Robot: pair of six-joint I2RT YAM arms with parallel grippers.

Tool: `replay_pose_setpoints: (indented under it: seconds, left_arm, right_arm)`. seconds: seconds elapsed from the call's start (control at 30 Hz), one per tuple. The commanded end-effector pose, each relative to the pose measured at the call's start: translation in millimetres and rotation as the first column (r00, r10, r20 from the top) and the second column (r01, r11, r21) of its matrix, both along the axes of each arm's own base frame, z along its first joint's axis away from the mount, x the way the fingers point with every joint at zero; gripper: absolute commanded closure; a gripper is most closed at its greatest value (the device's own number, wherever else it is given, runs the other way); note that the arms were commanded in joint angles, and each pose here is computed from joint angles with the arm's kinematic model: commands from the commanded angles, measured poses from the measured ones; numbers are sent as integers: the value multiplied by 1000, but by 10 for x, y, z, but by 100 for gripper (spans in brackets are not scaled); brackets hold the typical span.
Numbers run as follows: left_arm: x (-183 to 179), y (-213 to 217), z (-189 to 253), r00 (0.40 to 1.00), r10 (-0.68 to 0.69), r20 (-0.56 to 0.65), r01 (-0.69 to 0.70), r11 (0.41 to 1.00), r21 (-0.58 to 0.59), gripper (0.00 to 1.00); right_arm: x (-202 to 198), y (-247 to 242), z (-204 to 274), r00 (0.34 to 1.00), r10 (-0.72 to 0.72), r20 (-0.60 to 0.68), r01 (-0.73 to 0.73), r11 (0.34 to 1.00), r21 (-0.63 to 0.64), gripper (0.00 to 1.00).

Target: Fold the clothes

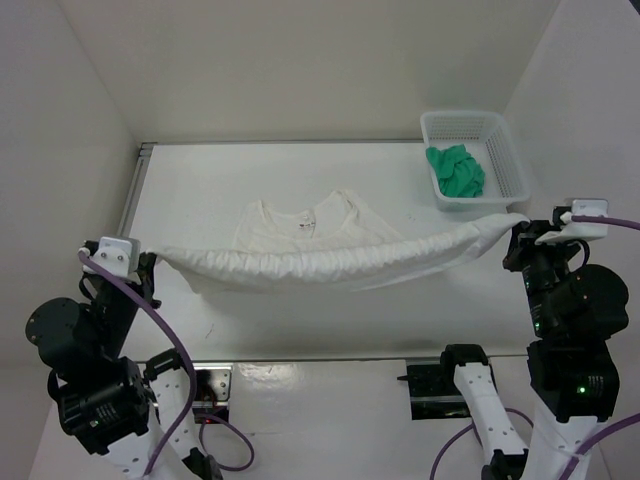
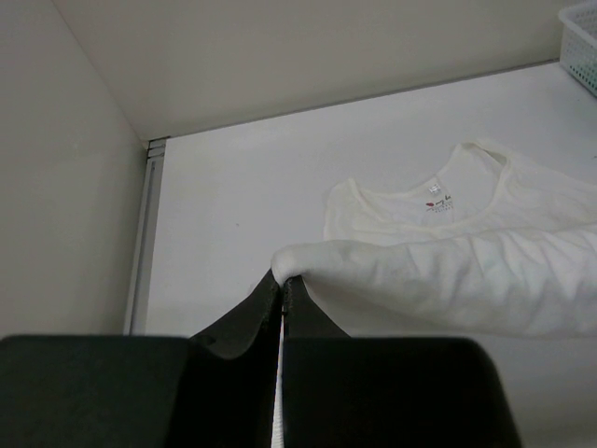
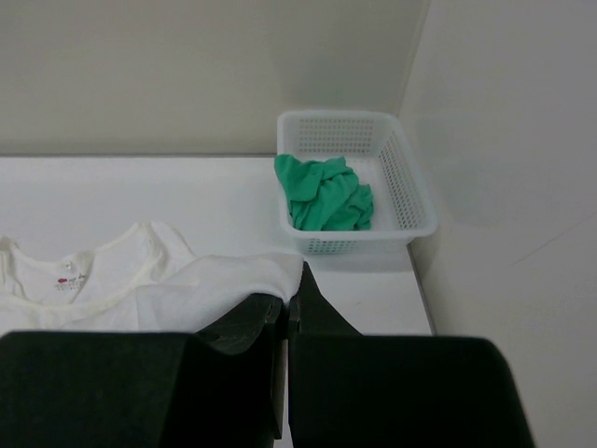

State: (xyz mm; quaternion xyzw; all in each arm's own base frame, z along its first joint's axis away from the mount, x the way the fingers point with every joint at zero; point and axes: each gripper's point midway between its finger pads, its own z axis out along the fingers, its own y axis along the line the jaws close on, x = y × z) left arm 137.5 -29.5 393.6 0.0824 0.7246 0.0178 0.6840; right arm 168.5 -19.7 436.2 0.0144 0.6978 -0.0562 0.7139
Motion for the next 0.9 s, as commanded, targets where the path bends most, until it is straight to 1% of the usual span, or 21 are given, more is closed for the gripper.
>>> replay_pose_setpoints:
  seconds: [0.0, 0.1, 0.17, 0.37, 0.43, 0.57, 0.7, 0.8, 0.87]
  left_arm:
    - [-65, -32, 210, 995, 18, 100, -18, 1000, -5, 100]
    - [-115, -75, 269, 992, 8, 126, -8, 1000, -1, 100]
    - [-131, -47, 299, 990, 33, 134, -32, 999, -9, 100]
    - [-310, -69, 394, 977, 60, 203, -62, 998, 6, 100]
    - [-344, -102, 420, 974, 49, 219, -50, 999, -1, 100]
    - [-349, -106, 421, 975, 48, 218, -44, 999, -23, 100]
    - [-296, -79, 370, 977, 50, 206, -45, 999, -29, 100]
    - [-180, -18, 285, 980, 51, 192, -46, 999, -27, 100]
    - [3, 84, 188, 988, 53, 147, -50, 998, -22, 100]
  right_arm:
    - [-74, -42, 147, 998, -29, 54, 28, 999, 16, 100]
    - [-124, -55, 232, 996, -38, 77, 37, 999, 16, 100]
    - [-140, -38, 288, 995, -29, 95, 28, 1000, 14, 100]
    - [-202, -11, 290, 994, -15, 104, 14, 1000, 13, 100]
    - [-202, -9, 290, 994, -15, 104, 14, 1000, 11, 100]
    - [-210, 29, 270, 995, 6, 104, -7, 1000, 9, 100]
    - [-145, 26, 215, 995, 6, 95, -7, 1000, 9, 100]
    - [48, 27, 106, 998, 15, 59, -15, 1000, 2, 100]
    - [171, 16, 46, 999, 13, 43, -13, 1000, -7, 100]
